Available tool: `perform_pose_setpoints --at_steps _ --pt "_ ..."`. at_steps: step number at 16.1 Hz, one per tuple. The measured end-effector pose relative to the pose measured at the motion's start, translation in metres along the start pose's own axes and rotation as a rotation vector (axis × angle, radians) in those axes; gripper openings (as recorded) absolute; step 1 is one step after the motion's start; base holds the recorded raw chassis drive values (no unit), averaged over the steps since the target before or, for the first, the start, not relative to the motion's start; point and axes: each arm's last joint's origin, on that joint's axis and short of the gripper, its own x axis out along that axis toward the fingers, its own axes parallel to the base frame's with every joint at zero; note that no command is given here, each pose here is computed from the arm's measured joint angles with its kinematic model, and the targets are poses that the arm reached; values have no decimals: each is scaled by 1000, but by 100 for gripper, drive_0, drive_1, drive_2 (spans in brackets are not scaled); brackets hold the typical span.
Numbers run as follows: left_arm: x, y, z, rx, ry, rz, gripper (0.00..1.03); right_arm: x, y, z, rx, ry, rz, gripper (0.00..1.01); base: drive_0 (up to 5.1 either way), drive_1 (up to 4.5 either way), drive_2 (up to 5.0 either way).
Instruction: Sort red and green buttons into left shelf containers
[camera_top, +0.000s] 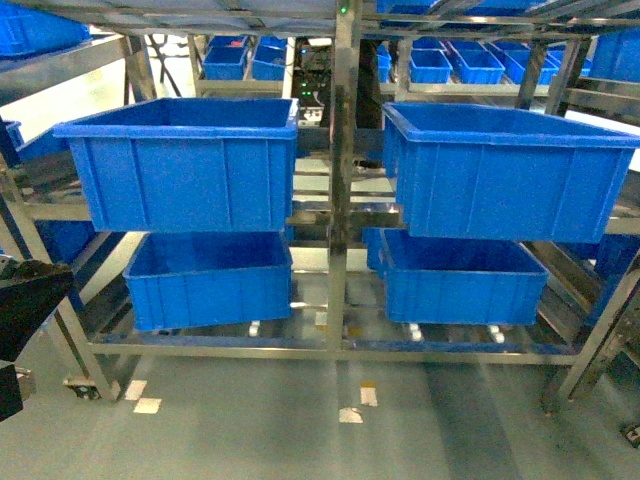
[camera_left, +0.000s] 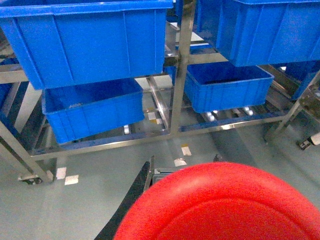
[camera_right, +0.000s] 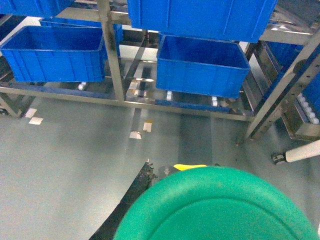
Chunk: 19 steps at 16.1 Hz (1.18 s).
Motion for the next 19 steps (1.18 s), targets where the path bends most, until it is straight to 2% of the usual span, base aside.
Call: perform_pose_setpoints --at_steps 18,19 --pt "0 0 0 0 2 0 26 0 0 0 0 -1 -3 27 2 433 -429" --pt "0 0 0 0 3 2 26 0 0 0 1 3 -2 27 0 0 0"
